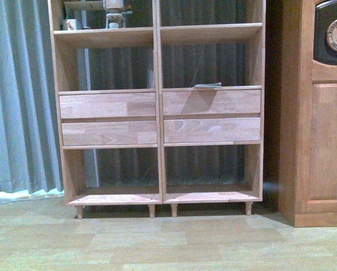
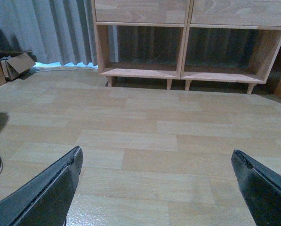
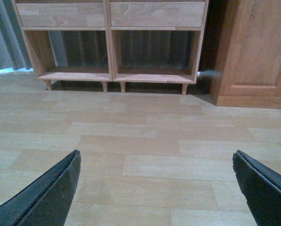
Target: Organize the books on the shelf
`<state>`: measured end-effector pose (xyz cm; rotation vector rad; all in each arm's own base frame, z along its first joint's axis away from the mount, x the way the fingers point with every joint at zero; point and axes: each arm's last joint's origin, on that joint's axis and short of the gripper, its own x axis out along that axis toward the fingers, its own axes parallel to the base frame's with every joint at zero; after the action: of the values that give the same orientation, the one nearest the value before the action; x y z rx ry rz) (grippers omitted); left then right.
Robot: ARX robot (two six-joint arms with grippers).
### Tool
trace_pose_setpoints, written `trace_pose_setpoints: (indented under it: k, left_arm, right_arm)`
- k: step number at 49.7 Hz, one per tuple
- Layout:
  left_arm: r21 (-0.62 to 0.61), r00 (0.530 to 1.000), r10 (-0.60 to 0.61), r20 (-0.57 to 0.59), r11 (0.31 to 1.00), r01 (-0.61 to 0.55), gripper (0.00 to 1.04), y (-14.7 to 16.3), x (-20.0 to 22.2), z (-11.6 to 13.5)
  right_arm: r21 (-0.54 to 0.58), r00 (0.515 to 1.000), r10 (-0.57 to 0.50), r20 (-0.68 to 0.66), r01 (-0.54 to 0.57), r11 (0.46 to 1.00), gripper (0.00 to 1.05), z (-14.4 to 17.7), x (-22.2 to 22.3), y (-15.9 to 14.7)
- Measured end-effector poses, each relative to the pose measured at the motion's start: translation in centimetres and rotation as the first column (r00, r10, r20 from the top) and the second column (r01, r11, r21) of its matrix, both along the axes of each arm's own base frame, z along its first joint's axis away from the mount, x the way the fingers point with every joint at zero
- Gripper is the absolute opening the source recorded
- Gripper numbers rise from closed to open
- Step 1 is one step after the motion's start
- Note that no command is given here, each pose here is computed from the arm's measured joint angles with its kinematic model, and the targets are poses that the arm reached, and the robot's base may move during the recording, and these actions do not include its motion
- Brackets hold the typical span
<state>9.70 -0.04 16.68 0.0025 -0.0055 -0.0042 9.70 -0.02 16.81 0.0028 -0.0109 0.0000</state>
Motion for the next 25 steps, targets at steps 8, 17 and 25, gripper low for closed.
trace_pose_setpoints:
  k: [8,17,25]
  left_arm:
    - [0.0,1.0,0.0,0.0,1.0,0.0,0.97,0.0,0.0,0.0]
    - [0.0,1.0,0.0,0.0,1.0,0.0,0.97,0.0,0.0,0.0]
    - [0.0,1.0,0.0,0.0,1.0,0.0,0.97,0.0,0.0,0.0]
  right_arm:
    - [0.0,1.0,0.0,0.0,0.0,1.0,0.98,0.0,0.0,0.0]
    - [0.0,1.0,0.0,0.0,0.0,1.0,0.98,0.0,0.0,0.0]
    - [0.0,1.0,0.0,0.0,0.0,1.0,0.98,0.0,0.0,0.0]
